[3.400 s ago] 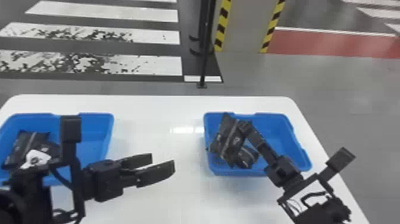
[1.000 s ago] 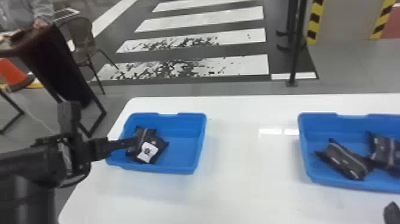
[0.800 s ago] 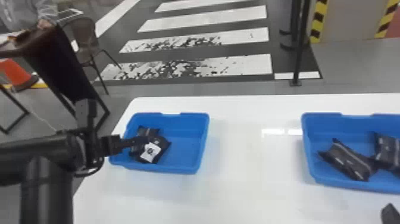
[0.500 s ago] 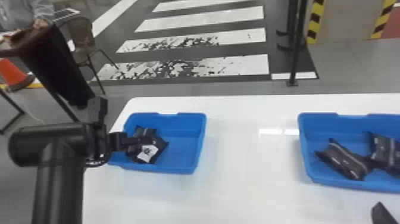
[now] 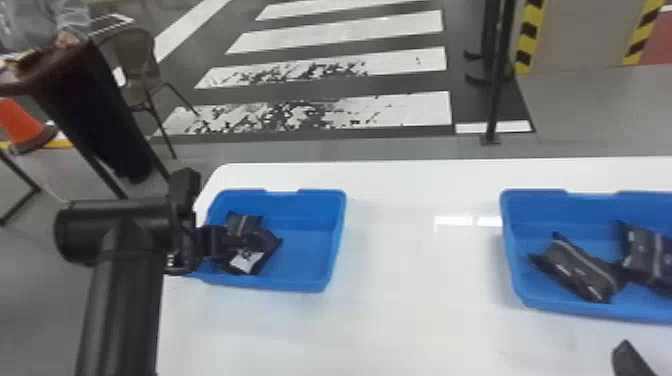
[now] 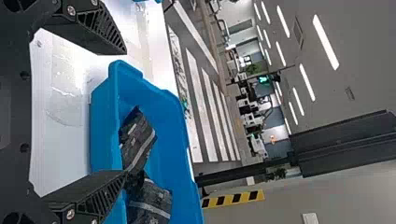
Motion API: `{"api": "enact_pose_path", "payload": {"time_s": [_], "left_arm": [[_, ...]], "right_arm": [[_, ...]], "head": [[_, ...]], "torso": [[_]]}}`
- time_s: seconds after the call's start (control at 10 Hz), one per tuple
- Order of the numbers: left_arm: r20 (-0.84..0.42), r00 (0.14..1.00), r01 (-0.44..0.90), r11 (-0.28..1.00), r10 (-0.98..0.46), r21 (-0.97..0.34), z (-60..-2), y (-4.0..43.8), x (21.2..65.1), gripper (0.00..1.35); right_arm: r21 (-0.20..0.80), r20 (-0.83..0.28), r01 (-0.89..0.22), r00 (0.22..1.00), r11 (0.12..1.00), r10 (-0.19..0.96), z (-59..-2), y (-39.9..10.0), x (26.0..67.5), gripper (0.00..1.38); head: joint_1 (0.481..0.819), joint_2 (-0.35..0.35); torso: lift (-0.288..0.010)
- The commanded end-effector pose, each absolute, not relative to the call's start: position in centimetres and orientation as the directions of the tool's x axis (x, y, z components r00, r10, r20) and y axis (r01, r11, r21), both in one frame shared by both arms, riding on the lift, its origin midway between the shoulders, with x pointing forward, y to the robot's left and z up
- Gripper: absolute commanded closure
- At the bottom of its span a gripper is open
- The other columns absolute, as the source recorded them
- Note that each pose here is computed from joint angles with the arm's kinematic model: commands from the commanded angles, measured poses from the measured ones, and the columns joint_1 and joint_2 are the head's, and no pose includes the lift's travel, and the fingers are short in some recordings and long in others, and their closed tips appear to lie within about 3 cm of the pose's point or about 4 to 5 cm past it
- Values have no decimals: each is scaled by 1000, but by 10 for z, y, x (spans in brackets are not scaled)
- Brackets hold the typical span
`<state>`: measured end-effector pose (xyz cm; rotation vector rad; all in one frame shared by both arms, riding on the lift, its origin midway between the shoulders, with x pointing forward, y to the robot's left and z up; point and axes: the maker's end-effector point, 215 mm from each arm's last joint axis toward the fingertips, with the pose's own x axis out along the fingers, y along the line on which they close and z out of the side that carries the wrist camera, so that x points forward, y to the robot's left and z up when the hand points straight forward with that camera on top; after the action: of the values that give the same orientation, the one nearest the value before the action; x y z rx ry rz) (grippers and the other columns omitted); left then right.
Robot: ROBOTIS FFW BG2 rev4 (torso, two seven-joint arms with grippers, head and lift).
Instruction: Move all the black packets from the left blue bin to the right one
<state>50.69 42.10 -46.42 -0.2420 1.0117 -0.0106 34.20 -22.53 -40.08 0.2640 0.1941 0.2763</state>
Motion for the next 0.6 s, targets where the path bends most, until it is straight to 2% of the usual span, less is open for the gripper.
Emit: {"api": "enact_pose_path", "payload": {"time_s": [0.0,0.1,0.3,0.4,0.5], "left_arm": [[-841,524,-94,972,-135,-214,-467,413,510,380],[-847,512,-93,970,-145,-223,-473,409,509,697],[-850,502,-87,968,-161,-234,-479,403,506,1150],[-857,489,-74,971,-164,-228,-481,397,505,1136],[-865,475,-67,974,-161,-218,-485,394,501,1182]], "right_arm": [[296,-154,-240,943,925,294,-403,-224,342,119],[305,-157,-238,942,922,296,-405,-223,342,119],[317,-157,-235,943,919,295,-407,-223,342,119],[327,-165,-231,941,916,296,-410,-223,340,119],[343,-164,-227,941,911,296,-411,-223,339,124]], "head": [[695,257],[695,250],[695,243],[695,238],[695,234]], "torso": [[-138],[-138],[-138],[-138],[-138]]}}
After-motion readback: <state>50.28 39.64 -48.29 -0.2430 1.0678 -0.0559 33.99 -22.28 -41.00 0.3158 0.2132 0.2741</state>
